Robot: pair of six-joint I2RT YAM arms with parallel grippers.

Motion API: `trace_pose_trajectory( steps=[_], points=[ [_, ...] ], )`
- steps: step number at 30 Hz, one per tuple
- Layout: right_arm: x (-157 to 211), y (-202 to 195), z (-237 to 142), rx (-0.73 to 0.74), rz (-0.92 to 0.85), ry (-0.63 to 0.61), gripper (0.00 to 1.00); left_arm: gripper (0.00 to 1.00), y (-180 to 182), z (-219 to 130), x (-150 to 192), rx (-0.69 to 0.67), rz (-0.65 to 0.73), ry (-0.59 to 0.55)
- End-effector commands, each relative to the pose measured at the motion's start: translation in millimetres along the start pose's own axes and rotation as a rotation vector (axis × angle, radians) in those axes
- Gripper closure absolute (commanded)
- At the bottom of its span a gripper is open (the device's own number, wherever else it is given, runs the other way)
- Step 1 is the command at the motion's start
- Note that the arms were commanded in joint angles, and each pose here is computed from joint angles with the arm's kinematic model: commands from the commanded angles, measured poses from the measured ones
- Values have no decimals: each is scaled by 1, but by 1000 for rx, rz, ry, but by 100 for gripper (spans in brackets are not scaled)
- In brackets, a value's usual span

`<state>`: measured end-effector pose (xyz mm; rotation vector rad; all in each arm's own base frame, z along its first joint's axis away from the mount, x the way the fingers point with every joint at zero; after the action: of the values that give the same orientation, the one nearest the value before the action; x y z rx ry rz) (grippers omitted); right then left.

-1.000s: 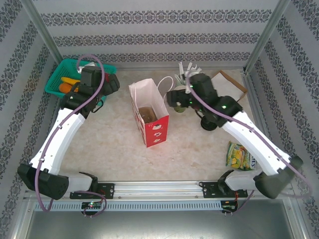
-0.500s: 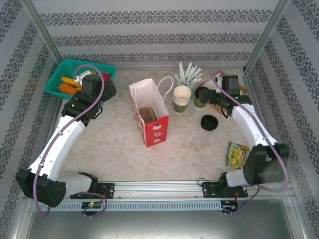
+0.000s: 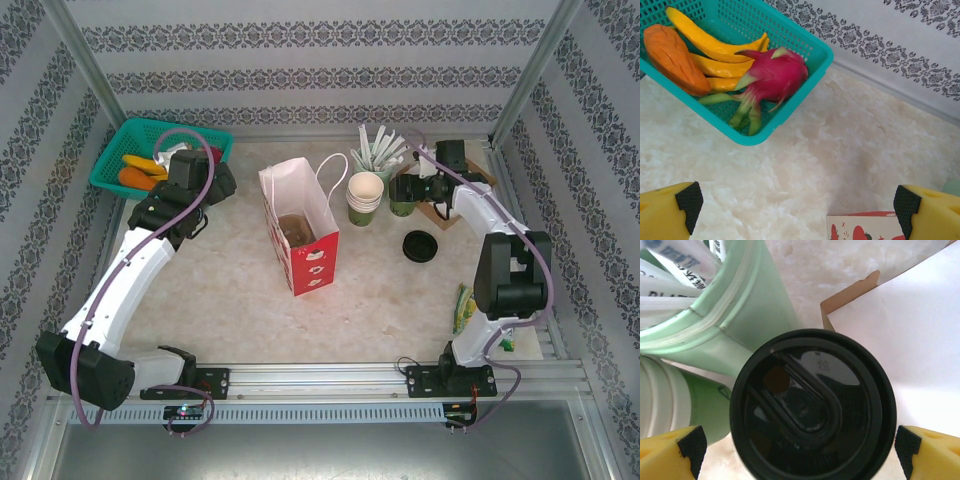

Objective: Pack the takeout coffee

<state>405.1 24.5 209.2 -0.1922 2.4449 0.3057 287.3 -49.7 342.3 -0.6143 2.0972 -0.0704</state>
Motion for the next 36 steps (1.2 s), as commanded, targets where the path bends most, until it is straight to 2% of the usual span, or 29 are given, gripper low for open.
trace_pose_trajectory(
  steps=[1, 11, 16, 20, 24, 31, 36],
  points=[
    [-12, -7, 5, 7, -26, -22, 2, 0, 6, 2, 1, -32, 5, -26],
    [-11, -11, 20, 1, -24, 11, 4, 0, 4, 7, 1, -41, 16, -14],
    [-8, -11, 21, 8, -9, 27, 22, 0, 3, 7, 1, -32, 17, -6],
    [-7, -9, 17, -5, 18, 37, 28, 0, 3, 6, 1, -26, 17, -5],
    [1, -8, 13, 0, 72, 50, 29, 0, 3, 5, 1, -18, 18, -4],
    [26, 4, 1, -79, 166, 60, 30, 0, 4, 1, 1, -11, 29, 0],
    [51, 19, -16, -76, 174, 70, 30, 0, 4, 0, 3, 8, 27, -4]
  ],
)
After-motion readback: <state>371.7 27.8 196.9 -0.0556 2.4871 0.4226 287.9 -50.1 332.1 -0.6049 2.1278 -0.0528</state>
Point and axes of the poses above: each hand's point on the last joint's axis, 136 mm out from that joint toward the fingers, its own z axis out along the fingers, its own y axis along the line the jaws close on, x = y × z, the point moved 10 cm from there along -z, back along the fingers, and after that the axes turned 2 degrees about -z, right-handed, at the moved point
